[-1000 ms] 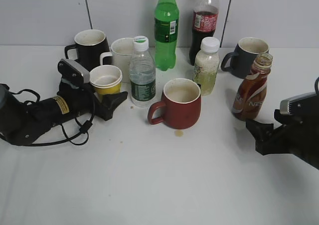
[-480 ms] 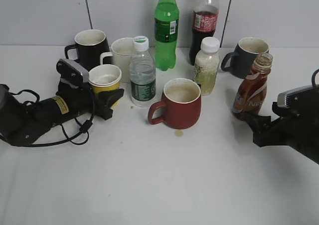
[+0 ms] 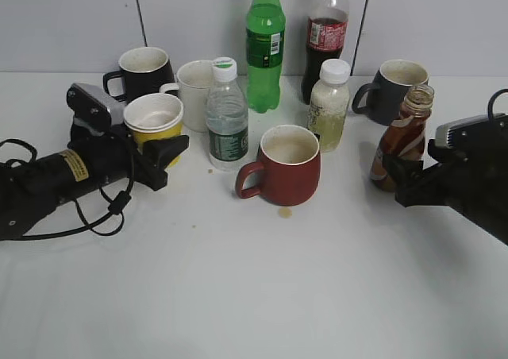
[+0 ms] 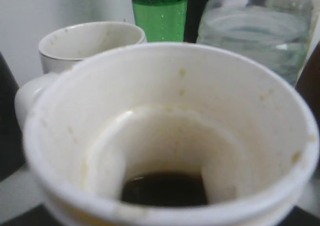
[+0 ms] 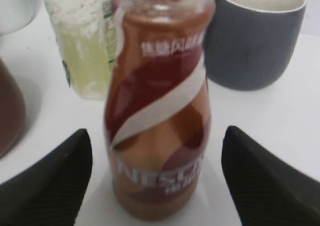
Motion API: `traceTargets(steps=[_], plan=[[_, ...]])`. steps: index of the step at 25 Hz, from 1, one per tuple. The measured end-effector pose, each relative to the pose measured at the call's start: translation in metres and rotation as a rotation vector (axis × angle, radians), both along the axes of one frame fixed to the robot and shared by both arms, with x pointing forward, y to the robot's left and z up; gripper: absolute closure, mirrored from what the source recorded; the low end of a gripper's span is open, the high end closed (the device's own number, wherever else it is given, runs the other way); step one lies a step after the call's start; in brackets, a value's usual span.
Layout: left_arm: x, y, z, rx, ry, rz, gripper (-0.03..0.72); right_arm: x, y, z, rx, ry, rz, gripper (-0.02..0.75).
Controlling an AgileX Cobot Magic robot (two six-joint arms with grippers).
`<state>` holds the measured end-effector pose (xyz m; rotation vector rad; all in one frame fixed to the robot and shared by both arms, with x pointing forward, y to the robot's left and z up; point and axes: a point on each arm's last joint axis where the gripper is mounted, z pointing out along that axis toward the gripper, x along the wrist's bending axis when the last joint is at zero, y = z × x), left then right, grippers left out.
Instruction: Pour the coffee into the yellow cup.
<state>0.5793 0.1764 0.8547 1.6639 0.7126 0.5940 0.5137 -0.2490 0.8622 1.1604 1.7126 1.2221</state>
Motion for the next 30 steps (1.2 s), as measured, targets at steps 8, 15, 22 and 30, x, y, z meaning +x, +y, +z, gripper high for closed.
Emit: traceTargets(steps=[8,15,22,30], plan=[[-0.028,0.005,0.01,-0.032,0.009,-0.01,0.292,0.024,0.003,-0.021,0.023,0.018,-0.005,0.13],[-0.04,-0.001,0.02,-0.013,-0.018,-0.127,0.293,0.042,0.005,-0.029,0.029,-0.001,-0.005,0.143],[-0.047,-0.007,0.029,-0.016,-0.028,-0.226,0.293,0.051,0.008,-0.041,0.035,0.007,0.016,0.143],[-0.048,-0.009,0.033,-0.022,-0.031,-0.246,0.293,0.052,0.009,-0.044,0.071,0.025,0.009,0.144]])
